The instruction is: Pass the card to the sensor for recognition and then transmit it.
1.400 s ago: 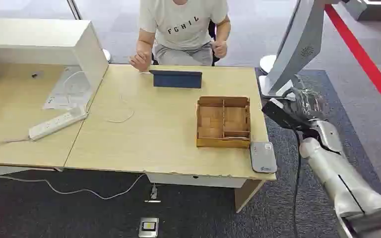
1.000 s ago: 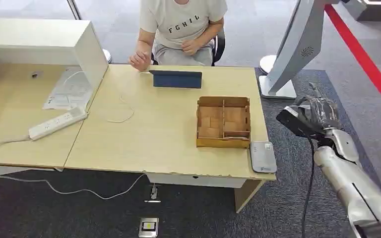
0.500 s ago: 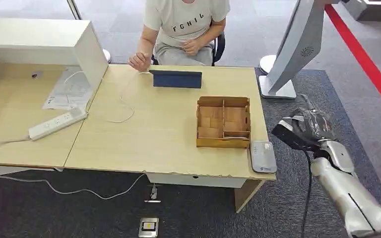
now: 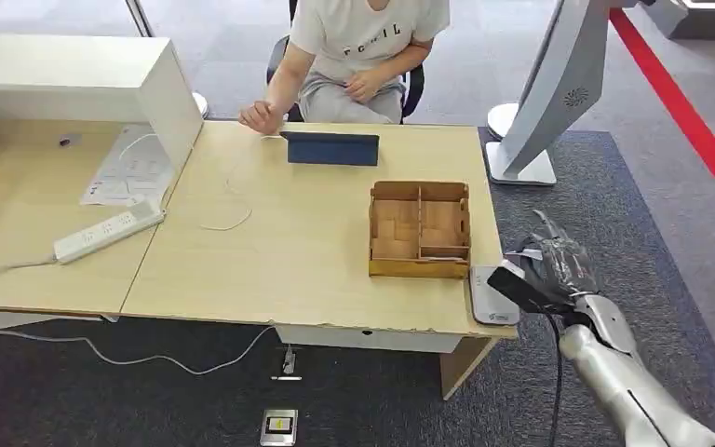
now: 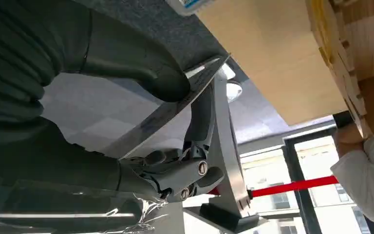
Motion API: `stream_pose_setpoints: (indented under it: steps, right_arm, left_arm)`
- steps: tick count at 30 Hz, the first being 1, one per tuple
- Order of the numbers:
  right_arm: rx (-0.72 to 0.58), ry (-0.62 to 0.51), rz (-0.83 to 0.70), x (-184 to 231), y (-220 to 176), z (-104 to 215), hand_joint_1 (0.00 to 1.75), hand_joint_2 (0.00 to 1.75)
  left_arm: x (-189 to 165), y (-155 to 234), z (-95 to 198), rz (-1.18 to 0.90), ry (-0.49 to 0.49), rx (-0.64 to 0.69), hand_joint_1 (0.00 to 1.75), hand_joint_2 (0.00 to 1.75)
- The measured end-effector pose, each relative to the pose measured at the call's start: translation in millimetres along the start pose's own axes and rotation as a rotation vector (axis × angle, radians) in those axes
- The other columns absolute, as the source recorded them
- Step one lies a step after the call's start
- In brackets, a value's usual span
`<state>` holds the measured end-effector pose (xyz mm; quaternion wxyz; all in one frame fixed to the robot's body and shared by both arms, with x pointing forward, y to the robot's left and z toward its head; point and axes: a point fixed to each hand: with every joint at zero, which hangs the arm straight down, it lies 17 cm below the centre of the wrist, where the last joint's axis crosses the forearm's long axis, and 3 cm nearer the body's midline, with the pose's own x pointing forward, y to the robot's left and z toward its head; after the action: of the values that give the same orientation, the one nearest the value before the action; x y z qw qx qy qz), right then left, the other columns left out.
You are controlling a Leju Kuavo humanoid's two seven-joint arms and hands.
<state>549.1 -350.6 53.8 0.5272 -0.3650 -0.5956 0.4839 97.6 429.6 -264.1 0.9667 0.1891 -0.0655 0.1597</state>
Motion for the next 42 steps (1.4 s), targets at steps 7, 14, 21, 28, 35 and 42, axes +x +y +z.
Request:
stream_pose_setpoints:
  steps: [7,14,21,28,35,42]
  right_arm:
    - [0.041,0.028,-0.036,-3,29,17,1.75,1.75]
    - [0.091,0.048,-0.058,-6,51,31,1.75,1.75]
    - [0.100,0.064,-0.078,-9,60,38,1.75,1.75]
    - [0.104,0.071,-0.084,-10,62,40,1.75,1.75]
    - [0.093,0.078,-0.095,-10,61,39,1.75,1.75]
    - [0.008,-0.007,-0.090,14,22,11,1.75,1.75]
  left_arm:
    - [0,-1,0,-0.003,0.001,-0.003,0.00,0.00]
    - [0,-1,0,-0.013,-0.002,-0.003,0.00,0.00]
    - [0,-1,0,-0.017,-0.004,-0.003,0.00,0.00]
    - [0,-1,0,-0.018,-0.002,-0.003,0.00,0.00]
    - [0,-3,0,-0.022,-0.003,-0.012,0.00,0.00]
    - [0,-5,1,-0.036,-0.006,-0.023,0.00,0.00]
